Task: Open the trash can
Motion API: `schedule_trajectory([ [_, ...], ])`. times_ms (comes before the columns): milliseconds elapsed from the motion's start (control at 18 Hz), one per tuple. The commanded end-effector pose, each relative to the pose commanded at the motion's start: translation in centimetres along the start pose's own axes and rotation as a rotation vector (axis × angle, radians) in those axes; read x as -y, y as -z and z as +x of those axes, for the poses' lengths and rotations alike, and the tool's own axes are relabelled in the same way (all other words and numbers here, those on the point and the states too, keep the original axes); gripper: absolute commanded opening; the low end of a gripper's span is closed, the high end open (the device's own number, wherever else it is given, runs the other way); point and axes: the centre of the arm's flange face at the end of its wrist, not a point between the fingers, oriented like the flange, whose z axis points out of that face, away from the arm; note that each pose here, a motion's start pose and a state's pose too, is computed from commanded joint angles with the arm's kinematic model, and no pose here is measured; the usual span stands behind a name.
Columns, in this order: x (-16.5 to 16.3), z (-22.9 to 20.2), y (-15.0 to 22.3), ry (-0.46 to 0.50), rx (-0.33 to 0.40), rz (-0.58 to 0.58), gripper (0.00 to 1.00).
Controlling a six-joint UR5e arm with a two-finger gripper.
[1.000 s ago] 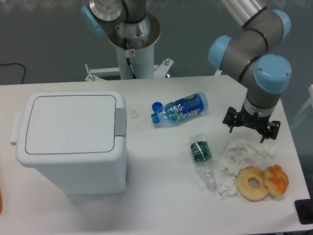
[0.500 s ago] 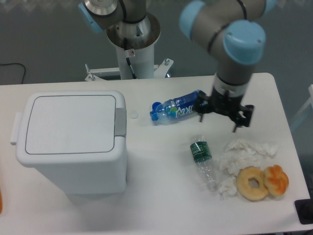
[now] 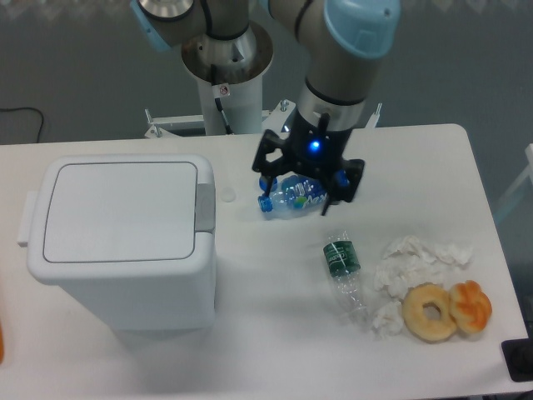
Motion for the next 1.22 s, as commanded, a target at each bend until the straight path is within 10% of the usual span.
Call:
schedule_trajectory([
  [278,0.3,1.3,1.3,0.133,-0.018,0.057,0.13],
  [1222,2.3,5.7,-0.3,0.276,-0.061,0.140,0.10],
])
